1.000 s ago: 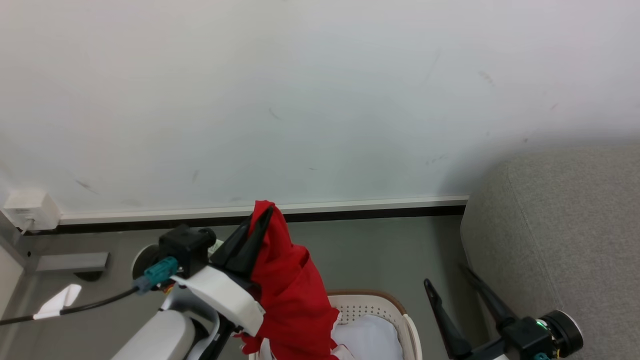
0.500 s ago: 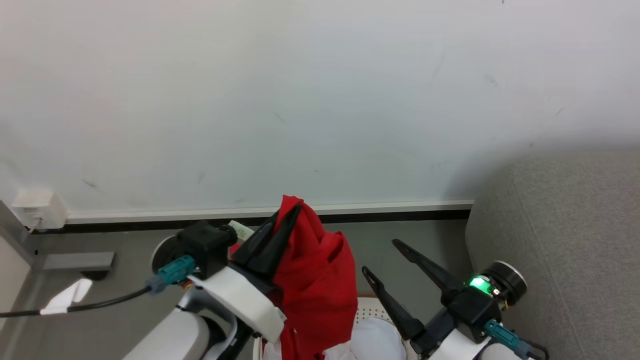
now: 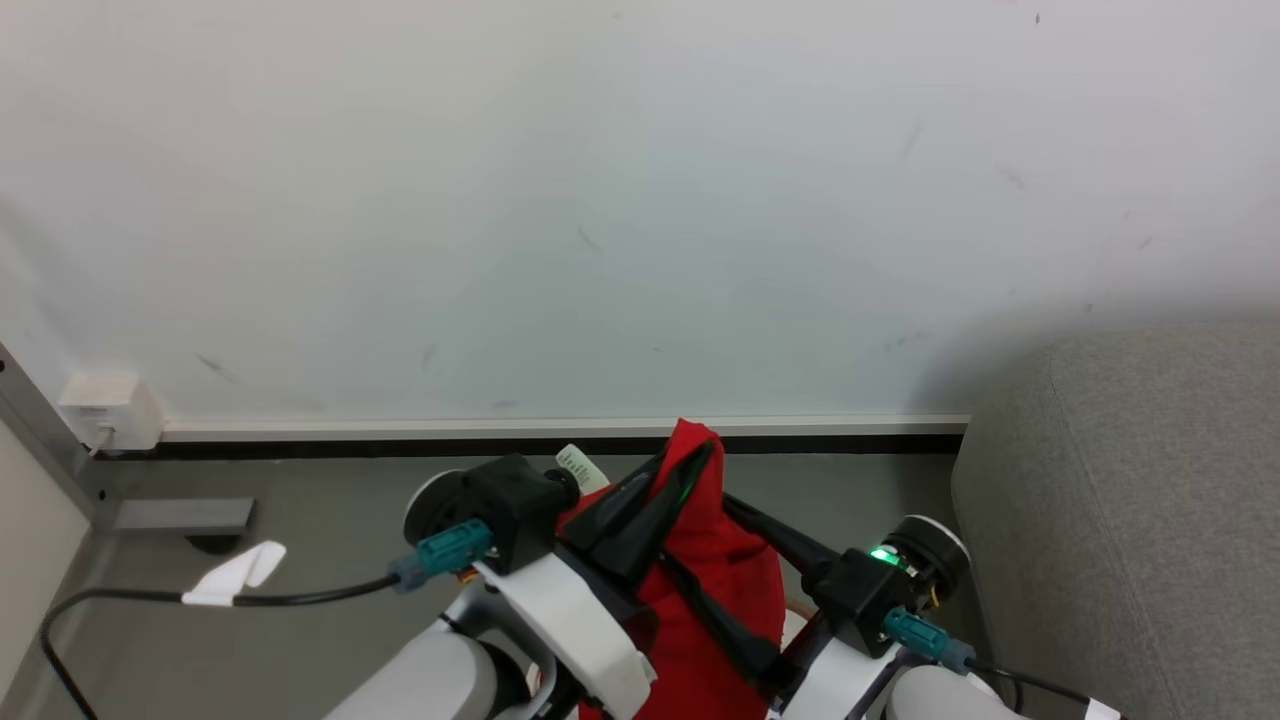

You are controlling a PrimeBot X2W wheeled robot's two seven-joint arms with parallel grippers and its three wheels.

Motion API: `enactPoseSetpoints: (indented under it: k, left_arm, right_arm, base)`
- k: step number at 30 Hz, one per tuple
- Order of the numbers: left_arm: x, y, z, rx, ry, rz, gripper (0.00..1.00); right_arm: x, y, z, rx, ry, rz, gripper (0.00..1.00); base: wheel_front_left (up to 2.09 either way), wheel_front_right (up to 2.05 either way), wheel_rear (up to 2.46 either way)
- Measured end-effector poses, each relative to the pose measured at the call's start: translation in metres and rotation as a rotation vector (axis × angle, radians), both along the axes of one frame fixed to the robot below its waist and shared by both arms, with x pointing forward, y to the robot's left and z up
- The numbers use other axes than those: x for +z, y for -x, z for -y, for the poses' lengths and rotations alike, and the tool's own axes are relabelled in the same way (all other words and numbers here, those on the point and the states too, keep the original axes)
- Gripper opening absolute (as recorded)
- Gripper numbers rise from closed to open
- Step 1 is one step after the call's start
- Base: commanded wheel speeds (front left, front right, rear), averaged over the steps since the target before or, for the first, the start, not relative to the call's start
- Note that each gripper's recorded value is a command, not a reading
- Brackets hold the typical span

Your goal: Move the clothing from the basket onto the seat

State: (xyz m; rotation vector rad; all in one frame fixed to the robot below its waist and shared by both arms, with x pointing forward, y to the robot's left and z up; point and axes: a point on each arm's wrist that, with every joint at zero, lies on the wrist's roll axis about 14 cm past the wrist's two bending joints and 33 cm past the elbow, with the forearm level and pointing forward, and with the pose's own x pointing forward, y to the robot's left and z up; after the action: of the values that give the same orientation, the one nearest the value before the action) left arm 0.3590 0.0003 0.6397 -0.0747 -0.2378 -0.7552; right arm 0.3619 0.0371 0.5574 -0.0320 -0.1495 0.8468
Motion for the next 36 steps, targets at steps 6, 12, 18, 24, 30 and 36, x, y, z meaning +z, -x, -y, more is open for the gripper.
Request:
enactPoseSetpoints:
  k: [6,12,18,24,30,36]
  left_arm:
    - [0.0,0.008,0.008,-0.031,-0.001,-0.003,0.0]
    - [-0.006,0.003,0.003,-0.001,-0.016,-0.002,0.82]
    - [-0.016,-0.004,0.0,0.032,-0.037,0.004,1.0]
    - [-0.028,-0.006,0.012,0.005,-0.03,-0.017,1.0]
    - [-0.042,-0.007,0.036,-0.057,-0.028,-0.045,1.0]
    - [-0.056,0.001,0.069,-0.161,-0.032,-0.083,1.0]
  right_arm:
    - [-0.003,0.005,-0.016,0.036,-0.053,-0.077,0.0]
    - [0.005,0.0,-0.008,0.017,-0.083,-0.079,0.0]
    - [0.011,-0.013,0.025,-0.067,-0.108,-0.063,0.0]
    - [0.026,-0.024,0.066,-0.173,-0.142,-0.02,0.0]
    - [0.038,-0.028,0.111,-0.292,-0.158,0.03,0.0]
    - [0.04,-0.022,0.166,-0.437,-0.157,0.056,0.0]
  base:
    - [0.0,0.0,0.0]
    - [0.0,0.0,0.0]
    - [0.0,0.0,0.0]
    - [0.0,0.0,0.0]
    - [0.0,0.0,0.0]
    - [0.0,0.0,0.0]
